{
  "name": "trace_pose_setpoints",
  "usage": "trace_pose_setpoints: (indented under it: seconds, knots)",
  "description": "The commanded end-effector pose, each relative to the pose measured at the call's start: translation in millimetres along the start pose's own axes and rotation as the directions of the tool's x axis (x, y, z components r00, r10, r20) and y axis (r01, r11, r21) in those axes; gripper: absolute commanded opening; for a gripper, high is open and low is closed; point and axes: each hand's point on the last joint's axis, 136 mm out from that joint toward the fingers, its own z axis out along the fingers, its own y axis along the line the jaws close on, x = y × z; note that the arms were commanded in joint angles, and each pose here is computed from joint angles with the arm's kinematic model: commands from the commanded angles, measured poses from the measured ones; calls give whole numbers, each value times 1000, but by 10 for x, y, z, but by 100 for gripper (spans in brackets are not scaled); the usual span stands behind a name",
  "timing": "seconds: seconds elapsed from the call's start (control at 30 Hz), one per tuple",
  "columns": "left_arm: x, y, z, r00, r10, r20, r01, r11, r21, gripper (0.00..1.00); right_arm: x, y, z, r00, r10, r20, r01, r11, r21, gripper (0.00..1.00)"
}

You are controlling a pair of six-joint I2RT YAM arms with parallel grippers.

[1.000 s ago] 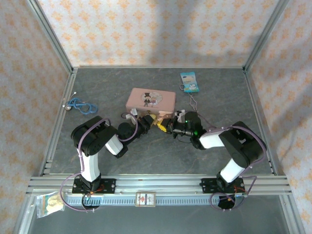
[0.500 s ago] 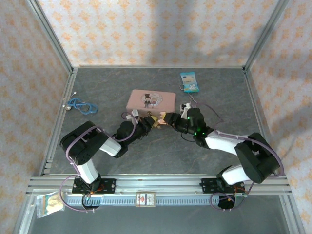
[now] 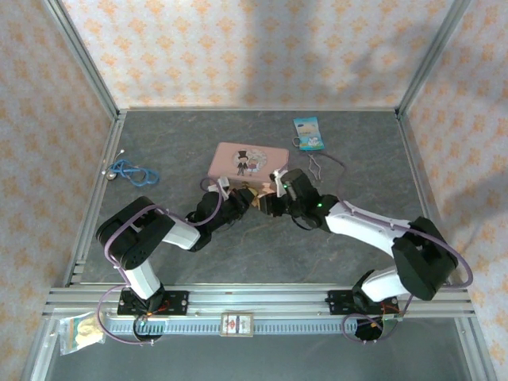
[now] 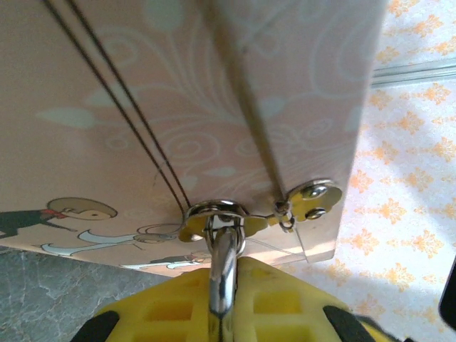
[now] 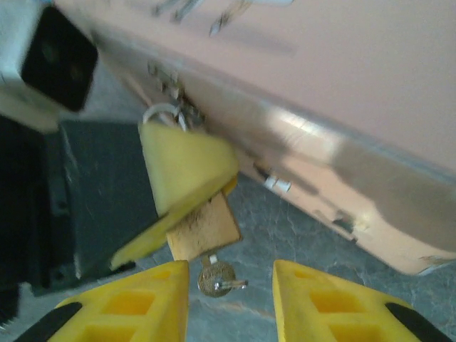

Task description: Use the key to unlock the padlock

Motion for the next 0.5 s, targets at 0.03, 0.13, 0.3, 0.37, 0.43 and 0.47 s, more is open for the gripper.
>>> trace_pose_setpoints:
  seconds: [0.03,0.13,0.3,0.37,0.43,0.47]
  knots:
    - [-31,-258,44,999,47,1,-47,997,61,0,209,-37,92,985,-136,-103,145,986,82,37]
    - [-28,-262,40,999,51,-1,-51,997,59,0,186,-33,136,980,-170,-107,182,977,113,37]
    - [-22,-279,20,999,53,-4,-53,997,64,0,124,-110,188,971,-211,-112,229,955,187,37]
    - [-20,-285,15,999,54,-6,-53,996,67,0,87,-100,205,970,-221,-103,238,952,190,37]
    - [-8,-293,6,999,52,-11,-51,996,72,0,65,-62,237,968,-232,-96,246,953,178,37]
    - [-5,-293,5,999,49,-13,-48,996,73,0,60,-52,251,968,-235,-94,248,953,174,37]
